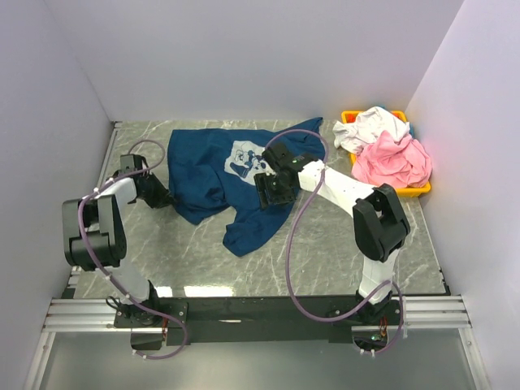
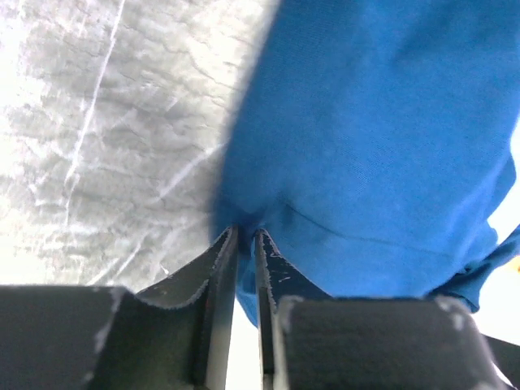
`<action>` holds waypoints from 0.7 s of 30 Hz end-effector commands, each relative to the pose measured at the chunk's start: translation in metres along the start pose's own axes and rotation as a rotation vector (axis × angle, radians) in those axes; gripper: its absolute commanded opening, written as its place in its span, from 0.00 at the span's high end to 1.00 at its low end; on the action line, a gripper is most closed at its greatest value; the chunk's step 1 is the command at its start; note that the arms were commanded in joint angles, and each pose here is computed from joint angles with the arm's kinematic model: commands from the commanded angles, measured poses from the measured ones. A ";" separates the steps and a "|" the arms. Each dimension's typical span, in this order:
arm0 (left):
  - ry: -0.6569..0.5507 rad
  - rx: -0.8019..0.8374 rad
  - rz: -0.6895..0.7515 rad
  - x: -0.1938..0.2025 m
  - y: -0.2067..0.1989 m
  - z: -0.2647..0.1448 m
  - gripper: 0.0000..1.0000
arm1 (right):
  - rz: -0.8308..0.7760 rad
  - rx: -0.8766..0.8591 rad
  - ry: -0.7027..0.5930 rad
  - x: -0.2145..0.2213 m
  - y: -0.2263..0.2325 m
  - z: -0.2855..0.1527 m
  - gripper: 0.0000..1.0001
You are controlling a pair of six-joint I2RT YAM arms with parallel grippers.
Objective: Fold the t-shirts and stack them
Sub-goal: Flatten the tshirt out
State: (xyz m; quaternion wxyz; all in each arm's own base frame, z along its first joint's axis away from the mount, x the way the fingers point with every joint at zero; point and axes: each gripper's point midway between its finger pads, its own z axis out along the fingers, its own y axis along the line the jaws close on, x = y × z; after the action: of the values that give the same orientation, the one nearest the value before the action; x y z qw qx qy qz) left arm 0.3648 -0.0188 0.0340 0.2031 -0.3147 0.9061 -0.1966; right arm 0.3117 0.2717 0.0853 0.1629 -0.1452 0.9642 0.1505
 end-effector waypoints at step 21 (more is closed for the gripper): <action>-0.278 0.299 0.180 -0.092 -0.070 -0.090 1.00 | 0.249 0.077 -0.111 -0.045 -0.074 -0.042 1.00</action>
State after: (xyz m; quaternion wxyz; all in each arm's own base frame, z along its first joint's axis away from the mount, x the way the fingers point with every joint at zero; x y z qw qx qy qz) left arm 0.3879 -0.0065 0.0963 0.2836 -0.2778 0.8849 -0.2435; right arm 0.3518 0.2301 0.0596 0.1491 -0.0693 0.9810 0.1033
